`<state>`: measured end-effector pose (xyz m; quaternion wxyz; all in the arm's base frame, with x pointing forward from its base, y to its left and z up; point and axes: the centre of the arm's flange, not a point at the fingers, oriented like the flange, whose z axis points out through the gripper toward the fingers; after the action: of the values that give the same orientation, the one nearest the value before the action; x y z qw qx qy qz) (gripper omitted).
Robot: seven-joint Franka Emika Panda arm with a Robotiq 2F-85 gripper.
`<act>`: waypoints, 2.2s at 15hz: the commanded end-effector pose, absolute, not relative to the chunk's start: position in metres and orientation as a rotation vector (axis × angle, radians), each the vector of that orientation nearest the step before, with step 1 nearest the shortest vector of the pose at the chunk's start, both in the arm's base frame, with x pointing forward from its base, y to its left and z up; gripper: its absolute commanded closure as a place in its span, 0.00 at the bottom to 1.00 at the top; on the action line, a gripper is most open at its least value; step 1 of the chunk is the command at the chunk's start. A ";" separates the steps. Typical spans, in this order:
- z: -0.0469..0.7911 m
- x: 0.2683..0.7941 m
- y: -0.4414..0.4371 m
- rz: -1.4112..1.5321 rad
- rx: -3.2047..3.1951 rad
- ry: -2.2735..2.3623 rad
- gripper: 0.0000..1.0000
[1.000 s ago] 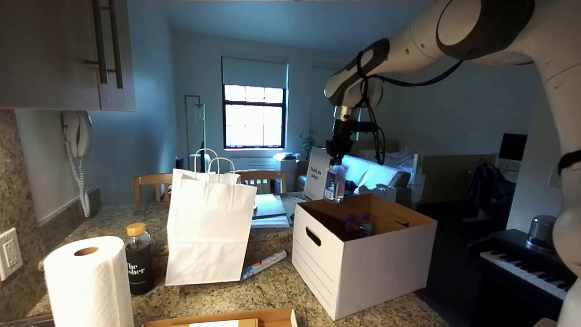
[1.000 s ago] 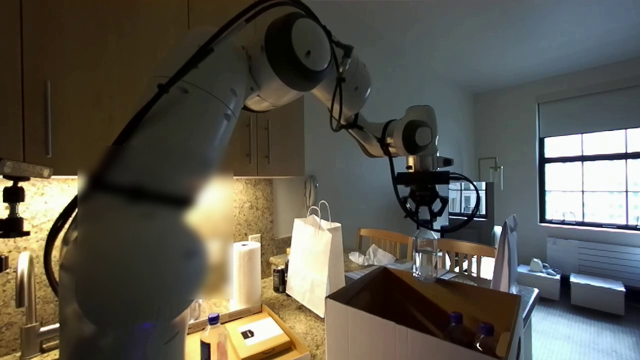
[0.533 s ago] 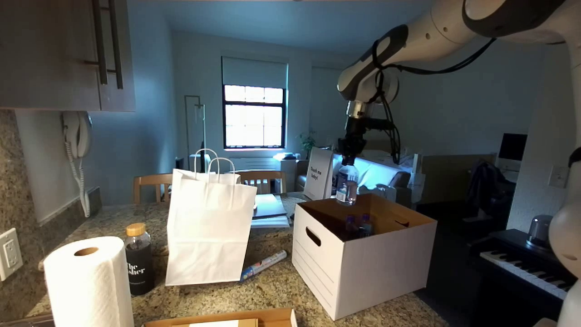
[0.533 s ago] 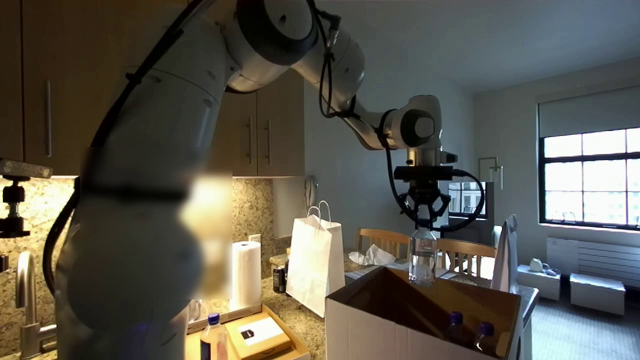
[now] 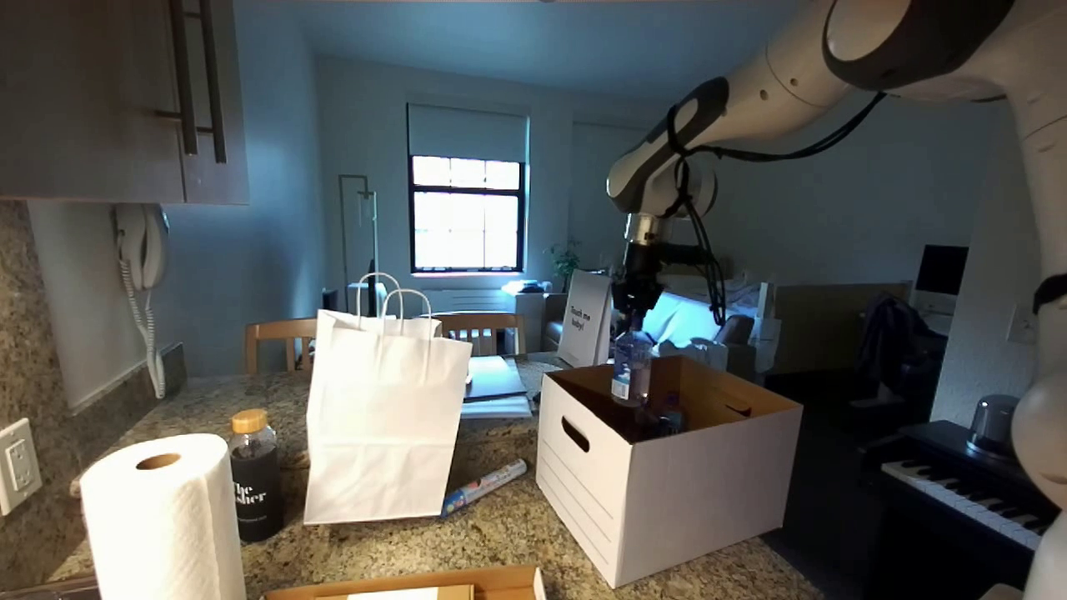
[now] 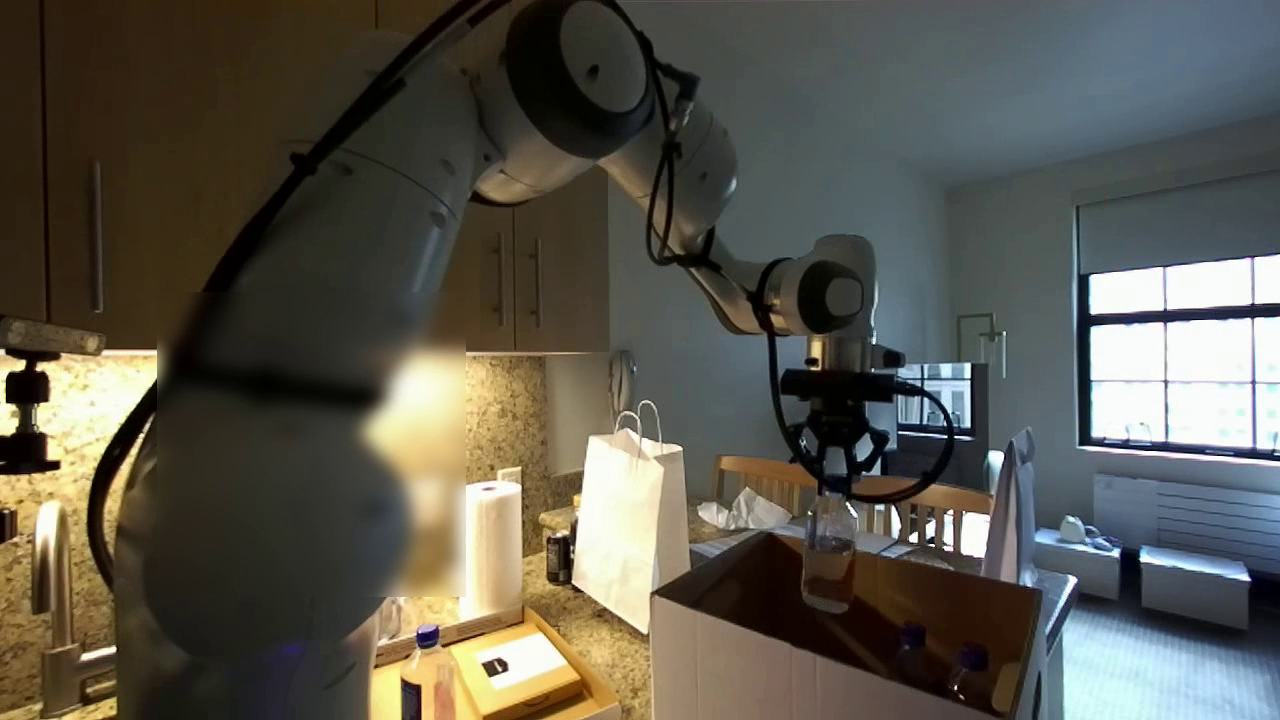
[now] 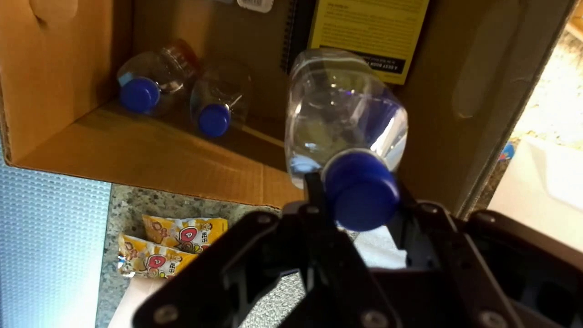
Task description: Place four empty water bottles inside the white storage box on the right
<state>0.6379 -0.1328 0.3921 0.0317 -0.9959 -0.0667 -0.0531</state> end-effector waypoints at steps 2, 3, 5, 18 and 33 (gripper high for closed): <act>0.338 0.669 -0.120 -0.319 -3.072 -0.182 0.89; 0.324 0.673 -0.117 -0.320 -3.073 -0.189 0.89; 0.299 0.679 -0.113 -0.329 -3.088 -0.206 0.90; 0.263 0.691 -0.100 -0.420 -3.072 -0.172 0.89; 0.250 0.697 -0.091 -0.451 -3.032 -0.181 0.90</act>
<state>0.6895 -0.1046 0.2461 0.0308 -0.9904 -0.0553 -0.1232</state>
